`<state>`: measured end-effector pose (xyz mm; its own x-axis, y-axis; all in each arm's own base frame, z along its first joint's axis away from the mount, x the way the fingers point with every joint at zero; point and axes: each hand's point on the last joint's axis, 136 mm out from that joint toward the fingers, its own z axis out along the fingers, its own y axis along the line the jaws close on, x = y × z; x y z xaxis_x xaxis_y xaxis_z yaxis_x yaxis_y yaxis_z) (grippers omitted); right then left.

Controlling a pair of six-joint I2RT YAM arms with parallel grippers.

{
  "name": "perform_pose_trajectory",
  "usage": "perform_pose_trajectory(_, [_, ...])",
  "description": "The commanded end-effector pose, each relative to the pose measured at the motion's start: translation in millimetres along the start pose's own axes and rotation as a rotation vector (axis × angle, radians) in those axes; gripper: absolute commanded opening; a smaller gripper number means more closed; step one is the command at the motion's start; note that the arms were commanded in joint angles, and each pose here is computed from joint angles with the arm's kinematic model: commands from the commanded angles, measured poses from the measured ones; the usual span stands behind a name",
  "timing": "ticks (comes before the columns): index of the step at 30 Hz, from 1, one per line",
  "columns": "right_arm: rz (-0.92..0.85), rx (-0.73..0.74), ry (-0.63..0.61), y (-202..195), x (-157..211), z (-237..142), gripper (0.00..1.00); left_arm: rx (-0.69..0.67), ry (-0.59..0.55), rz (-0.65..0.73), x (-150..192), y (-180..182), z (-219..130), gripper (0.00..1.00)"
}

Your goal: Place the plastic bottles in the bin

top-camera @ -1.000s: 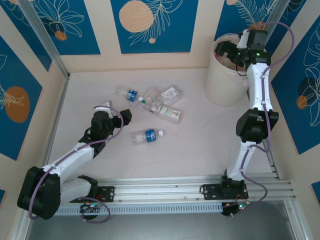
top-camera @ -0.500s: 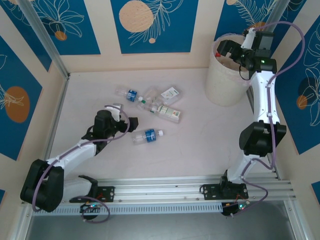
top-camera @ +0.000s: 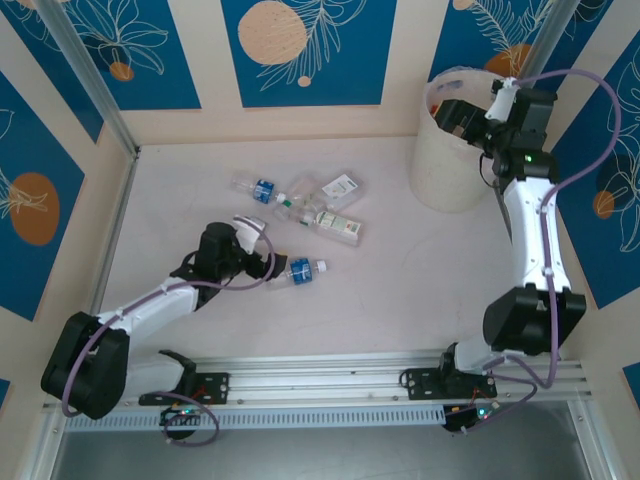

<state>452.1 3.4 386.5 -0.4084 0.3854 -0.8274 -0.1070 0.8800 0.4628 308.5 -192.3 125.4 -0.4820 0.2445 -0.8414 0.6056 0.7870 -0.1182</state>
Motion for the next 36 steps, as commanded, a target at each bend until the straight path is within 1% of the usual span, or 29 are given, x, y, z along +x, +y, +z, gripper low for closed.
perform_pose_trajectory(1, [-0.020,-0.080,-0.084,31.0,-2.1,-26.3,0.99,0.092,-0.020,0.132,-10.0,-20.3,-8.0,1.00])
perform_pose_trajectory(3, [-0.036,-0.081,-0.111,36.8,9.6,-37.0,1.00,0.143,-0.022,0.164,-7.7,-29.1,-9.6,1.00])
perform_pose_trajectory(5, [-0.043,-0.088,-0.132,40.6,21.0,-46.3,1.00,0.170,0.000,0.191,-3.0,-34.3,-10.6,1.00])
perform_pose_trajectory(7, [-0.040,-0.098,-0.130,41.5,38.3,-52.3,1.00,0.197,0.024,0.226,1.5,-39.7,-12.1,1.00])
perform_pose_trajectory(10, [0.011,-0.084,-0.111,33.5,70.8,-57.6,1.00,0.272,0.045,0.291,7.2,-55.1,-15.9,1.00])
perform_pose_trajectory(12, [0.068,-0.069,-0.116,23.5,92.1,-59.5,1.00,0.265,0.060,0.327,10.7,-56.7,-15.7,1.00])
perform_pose_trajectory(14, [0.076,-0.066,-0.154,16.2,102.7,-61.2,1.00,0.221,0.096,0.357,16.6,-50.1,-12.9,1.00])
perform_pose_trajectory(15, [0.072,-0.052,-0.177,12.0,104.0,-62.7,1.00,0.196,0.139,0.374,22.8,-44.9,-10.8,1.00])
perform_pose_trajectory(18, [0.061,0.003,-0.192,5.2,100.3,-68.9,1.00,0.137,0.279,0.437,42.0,-33.3,-2.5,1.00])
perform_pose_trajectory(20, [0.048,0.014,-0.198,5.8,96.2,-71.3,1.00,0.080,0.361,0.495,55.2,-23.5,4.3,0.99])
perform_pose_trajectory(22, [0.041,0.014,-0.201,6.7,94.8,-73.2,1.00,0.069,0.420,0.539,64.7,-21.3,7.7,0.97])
perform_pose_trajectory(28, [0.032,0.021,-0.186,3.4,104.7,-73.3,1.00,0.063,0.450,0.642,74.3,-21.1,23.0,0.90])
perform_pose_trajectory(34, [0.029,0.040,-0.168,-1.5,113.9,-75.1,1.00,0.084,0.386,0.686,67.4,-26.9,39.1,0.86])
perform_pose_trajectory(36, [0.019,0.051,-0.169,-3.0,114.6,-76.4,1.00,0.108,0.417,0.709,75.8,-29.9,44.0,0.85])
